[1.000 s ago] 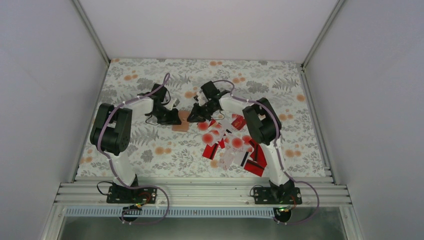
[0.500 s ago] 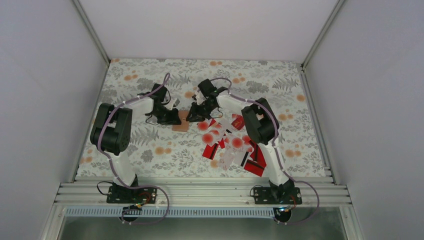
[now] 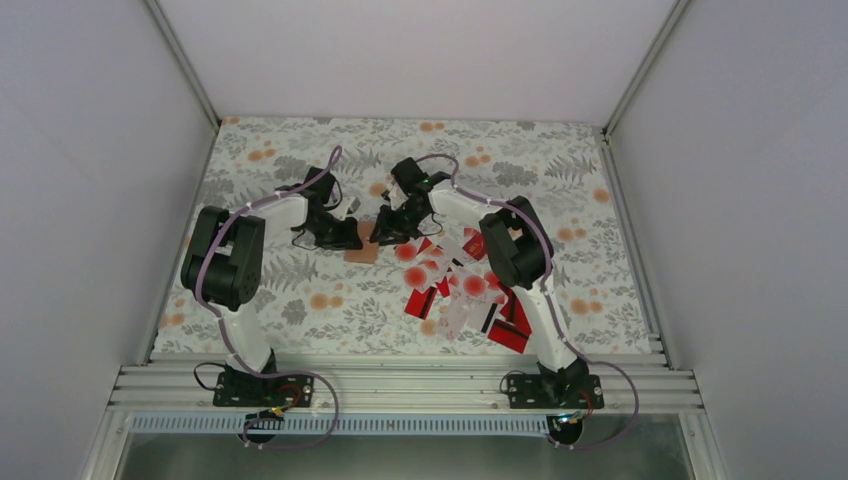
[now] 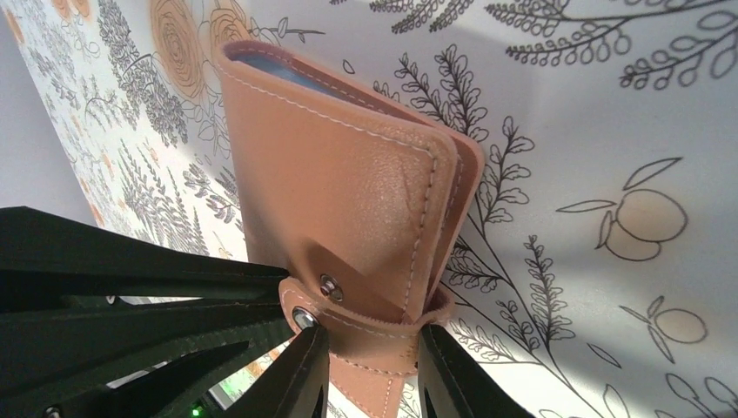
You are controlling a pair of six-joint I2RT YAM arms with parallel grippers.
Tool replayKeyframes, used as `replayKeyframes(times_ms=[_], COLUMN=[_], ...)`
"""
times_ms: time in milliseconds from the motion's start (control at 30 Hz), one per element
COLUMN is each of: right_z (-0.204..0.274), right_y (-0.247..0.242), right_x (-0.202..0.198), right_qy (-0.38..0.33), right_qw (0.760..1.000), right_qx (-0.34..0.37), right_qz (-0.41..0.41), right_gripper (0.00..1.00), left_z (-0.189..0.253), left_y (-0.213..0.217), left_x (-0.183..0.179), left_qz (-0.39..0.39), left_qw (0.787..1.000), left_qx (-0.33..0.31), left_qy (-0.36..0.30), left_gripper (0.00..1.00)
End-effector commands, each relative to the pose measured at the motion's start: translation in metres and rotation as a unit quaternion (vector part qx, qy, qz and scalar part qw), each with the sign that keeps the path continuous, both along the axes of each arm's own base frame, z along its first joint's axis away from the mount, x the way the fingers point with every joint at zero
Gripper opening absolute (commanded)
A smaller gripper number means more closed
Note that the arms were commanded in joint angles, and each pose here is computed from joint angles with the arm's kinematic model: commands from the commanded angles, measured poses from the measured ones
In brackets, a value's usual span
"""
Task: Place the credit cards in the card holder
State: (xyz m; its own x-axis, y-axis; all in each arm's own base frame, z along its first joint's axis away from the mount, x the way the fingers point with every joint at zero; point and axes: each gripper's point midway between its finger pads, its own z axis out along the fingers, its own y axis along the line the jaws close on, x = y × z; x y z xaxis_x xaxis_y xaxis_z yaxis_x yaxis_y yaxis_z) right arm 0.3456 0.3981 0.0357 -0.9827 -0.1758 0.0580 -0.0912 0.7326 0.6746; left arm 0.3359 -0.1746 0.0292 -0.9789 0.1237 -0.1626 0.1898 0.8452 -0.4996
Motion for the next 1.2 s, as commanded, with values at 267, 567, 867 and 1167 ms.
replayKeyframes(times_ms=[267, 567, 867, 1167], right_z=[-0.013, -0.025, -0.013, -0.019], right_y=[0.031, 0.029, 0.043, 0.047], right_x=[-0.016, -0.019, -0.015, -0.017], right_qy=[0.016, 0.027, 0.025, 0.036], right_qw=[0.999, 0.999, 0.998, 0.997], right_qx=[0.03, 0.014, 0.051, 0.065], right_qz=[0.031, 0.027, 0.029, 0.029], right_gripper=[0.27, 0.26, 0.27, 0.31], left_z=[-0.025, -0.031, -0.042, -0.049], left_y=[-0.001, -0.003, -0.007, -0.006], left_x=[-0.009, -0.012, -0.022, -0.028], left_qz=[-0.016, -0.021, -0.034, -0.039], left_qw=[0.999, 0.999, 0.998, 0.998], left_qx=[0.026, 0.024, 0.026, 0.028], left_qy=[0.018, 0.026, 0.037, 0.044], left_gripper=[0.09, 0.09, 0.06, 0.05])
